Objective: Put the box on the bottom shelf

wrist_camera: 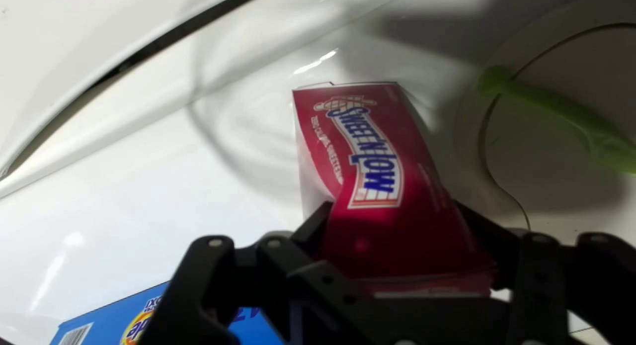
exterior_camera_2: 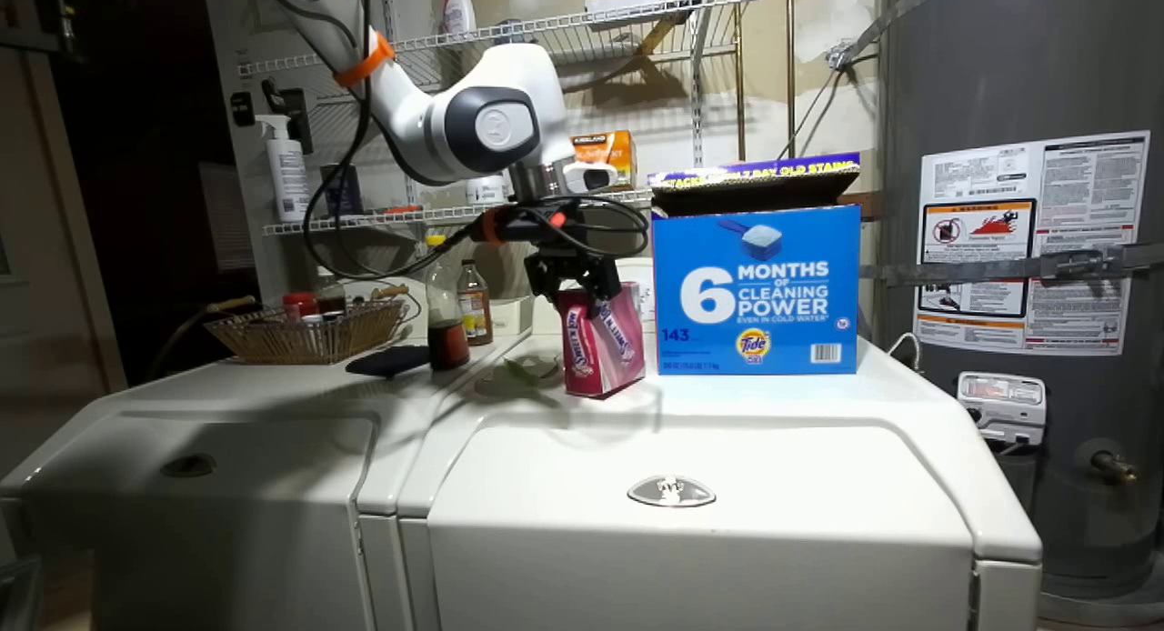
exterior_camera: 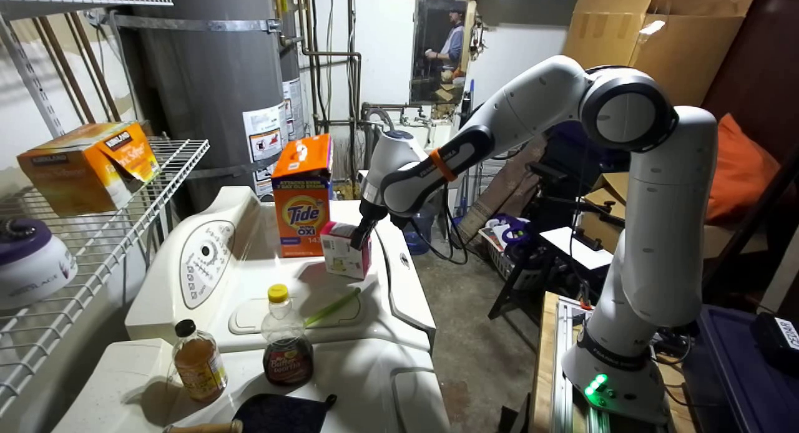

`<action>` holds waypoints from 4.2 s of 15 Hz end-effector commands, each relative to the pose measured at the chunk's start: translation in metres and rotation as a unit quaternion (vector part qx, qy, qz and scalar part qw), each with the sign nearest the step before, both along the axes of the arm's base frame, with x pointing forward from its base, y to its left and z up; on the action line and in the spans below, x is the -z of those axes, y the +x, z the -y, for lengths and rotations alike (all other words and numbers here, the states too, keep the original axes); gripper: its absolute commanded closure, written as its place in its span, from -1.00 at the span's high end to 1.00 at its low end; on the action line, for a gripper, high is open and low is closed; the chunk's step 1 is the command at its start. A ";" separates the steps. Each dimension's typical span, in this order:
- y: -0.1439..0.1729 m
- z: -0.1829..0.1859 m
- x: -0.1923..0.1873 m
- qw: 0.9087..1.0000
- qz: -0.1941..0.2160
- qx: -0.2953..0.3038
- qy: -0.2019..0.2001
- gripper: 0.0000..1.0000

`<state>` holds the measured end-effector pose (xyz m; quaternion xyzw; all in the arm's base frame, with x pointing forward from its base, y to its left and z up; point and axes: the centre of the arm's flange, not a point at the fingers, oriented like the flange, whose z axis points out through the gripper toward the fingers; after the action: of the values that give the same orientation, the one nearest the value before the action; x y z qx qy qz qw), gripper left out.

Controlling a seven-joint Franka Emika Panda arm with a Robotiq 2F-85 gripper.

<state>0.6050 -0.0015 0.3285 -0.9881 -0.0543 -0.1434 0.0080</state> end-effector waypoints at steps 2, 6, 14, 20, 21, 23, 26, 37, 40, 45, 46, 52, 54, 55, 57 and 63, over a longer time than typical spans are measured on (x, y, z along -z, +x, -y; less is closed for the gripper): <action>0.001 -0.005 -0.005 1.000 0.002 -0.003 -0.011 0.43; 0.001 -0.004 -0.006 1.000 0.002 -0.002 -0.012 0.69; 0.001 -0.005 -0.007 1.000 0.003 -0.002 -0.015 0.37; -0.002 -0.009 -0.012 1.000 0.007 -0.004 -0.015 0.46; -0.003 -0.011 -0.014 1.000 0.009 -0.006 -0.015 0.47; -0.005 -0.015 -0.018 1.000 0.012 -0.011 -0.016 0.47; -0.007 -0.024 -0.027 0.999 0.019 -0.021 -0.020 0.41; -0.014 -0.081 -0.093 0.995 0.060 -0.055 -0.056 0.54; -0.019 -0.106 -0.112 0.993 0.071 -0.068 -0.064 0.47; -0.025 -0.140 -0.129 0.991 0.075 -0.085 -0.066 0.38; -0.026 -0.145 -0.131 0.991 0.078 -0.089 -0.064 0.35; -0.026 -0.168 -0.145 0.988 0.095 -0.109 -0.060 0.29; -0.026 -0.175 -0.148 0.987 0.099 -0.114 -0.059 0.23; -0.026 -0.177 -0.149 0.986 0.101 -0.116 -0.059 0.11; -0.027 -0.181 -0.151 0.986 0.104 -0.120 -0.059 0.01; -0.029 -0.188 -0.156 0.984 0.111 -0.131 -0.055 -0.13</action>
<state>0.5763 0.1792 0.4744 -0.9527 -0.1859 -0.2388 -0.0268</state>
